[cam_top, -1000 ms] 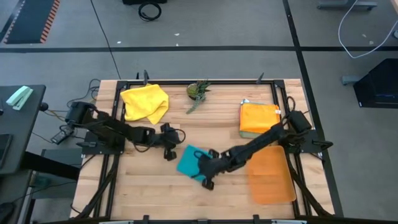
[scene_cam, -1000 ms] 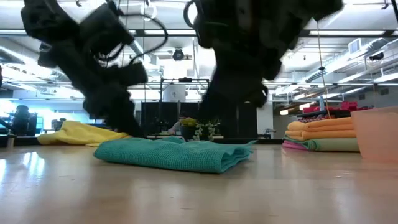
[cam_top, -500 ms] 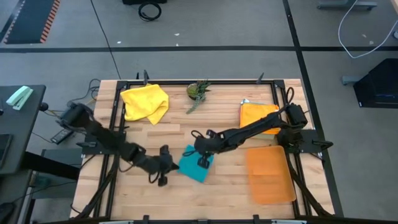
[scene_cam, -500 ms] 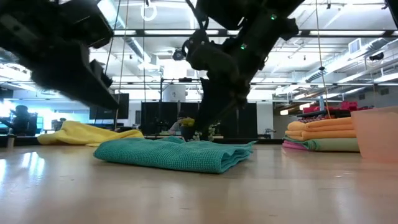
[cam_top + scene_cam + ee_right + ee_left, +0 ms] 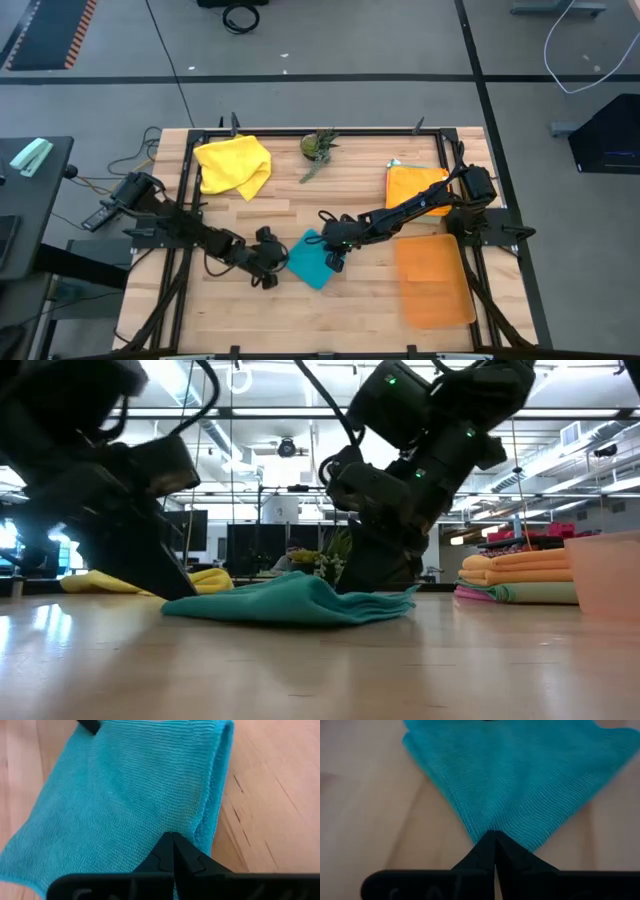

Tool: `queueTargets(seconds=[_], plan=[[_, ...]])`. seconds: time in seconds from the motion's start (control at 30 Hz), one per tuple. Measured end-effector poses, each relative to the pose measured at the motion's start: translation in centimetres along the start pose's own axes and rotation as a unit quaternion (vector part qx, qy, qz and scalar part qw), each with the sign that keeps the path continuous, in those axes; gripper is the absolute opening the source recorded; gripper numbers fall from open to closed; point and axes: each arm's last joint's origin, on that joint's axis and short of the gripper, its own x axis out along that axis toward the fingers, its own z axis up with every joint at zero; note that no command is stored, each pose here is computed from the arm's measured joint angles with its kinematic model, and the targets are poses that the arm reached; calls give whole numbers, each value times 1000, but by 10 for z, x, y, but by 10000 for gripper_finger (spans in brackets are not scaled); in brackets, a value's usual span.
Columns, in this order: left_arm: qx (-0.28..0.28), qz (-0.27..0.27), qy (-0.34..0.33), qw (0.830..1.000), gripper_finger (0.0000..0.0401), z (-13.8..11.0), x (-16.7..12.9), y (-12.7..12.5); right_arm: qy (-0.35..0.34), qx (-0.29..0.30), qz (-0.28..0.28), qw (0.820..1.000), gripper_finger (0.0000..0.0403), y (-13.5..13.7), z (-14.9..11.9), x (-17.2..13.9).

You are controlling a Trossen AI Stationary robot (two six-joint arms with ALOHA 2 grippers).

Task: Fold microfiber towels
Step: Stack the blue microfiber towel on top of the orange microfiber towel

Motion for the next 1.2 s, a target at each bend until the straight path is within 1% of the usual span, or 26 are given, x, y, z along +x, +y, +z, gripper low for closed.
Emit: queueTargets(seconds=[0.1, 0.17, 0.27, 0.37, 0.47, 0.5, 0.57, 0.63, 0.7, 0.77, 0.87, 0.9, 1.0, 1.03, 1.1, 1.2], plan=[[6, 24, 11, 1000, 15, 5, 2, 12, -7, 23, -4, 1000, 0, 3, -9, 1], [18, 38, 13, 999, 9, 10, 2, 21, -11, 28, 0, 1000, 0, 11, -10, 0], [29, 53, 5, 998, 6, 22, -3, 35, -6, 15, 14, 1000, 0, 25, -8, -3], [23, 68, -7, 997, 16, 36, -16, 49, -13, -11, 28, 999, 0, 38, 4, -10], [12, 78, -11, 997, 31, 45, -34, 58, -11, -37, 15, 999, 0, 46, 19, -24], [10, 75, -14, 997, 34, 47, -42, 60, -6, -45, 2, 999, 0, 46, 21, -27], [7, 50, -18, 999, 36, 50, -55, 58, 4, -66, -24, 998, 0, 45, 22, -31], [3, 7, -18, 1000, 35, 51, -66, 53, -5, -92, -19, 996, 2, 51, 24, -34], [9, -48, -24, 998, 31, 51, -73, 43, -5, -132, -11, 991, 10, 58, 21, -37], [26, -96, -24, 995, 27, 48, -76, 29, 1, -188, -5, 982, 20, 64, 13, -38], [59, -146, -39, 987, 23, 42, -77, 5, 10, -272, 3, 962, 37, 74, 2, -40], [79, -158, -42, 983, 24, 38, -75, -2, 10, -305, 7, 952, 44, 77, -2, -40], [140, -188, -69, 970, 36, 30, -69, -23, 15, -404, 17, 914, 67, 86, -12, -42], [155, -196, -78, 965, 43, 27, -66, -29, 16, -425, 18, 905, 76, 88, -15, -43], [176, -201, -83, 960, 61, 20, -57, -38, 11, -451, 13, 892, 97, 93, -19, -45], [192, -202, -84, 957, 98, 11, -43, -47, 14, -463, 14, 886, 135, 97, -24, -46]])
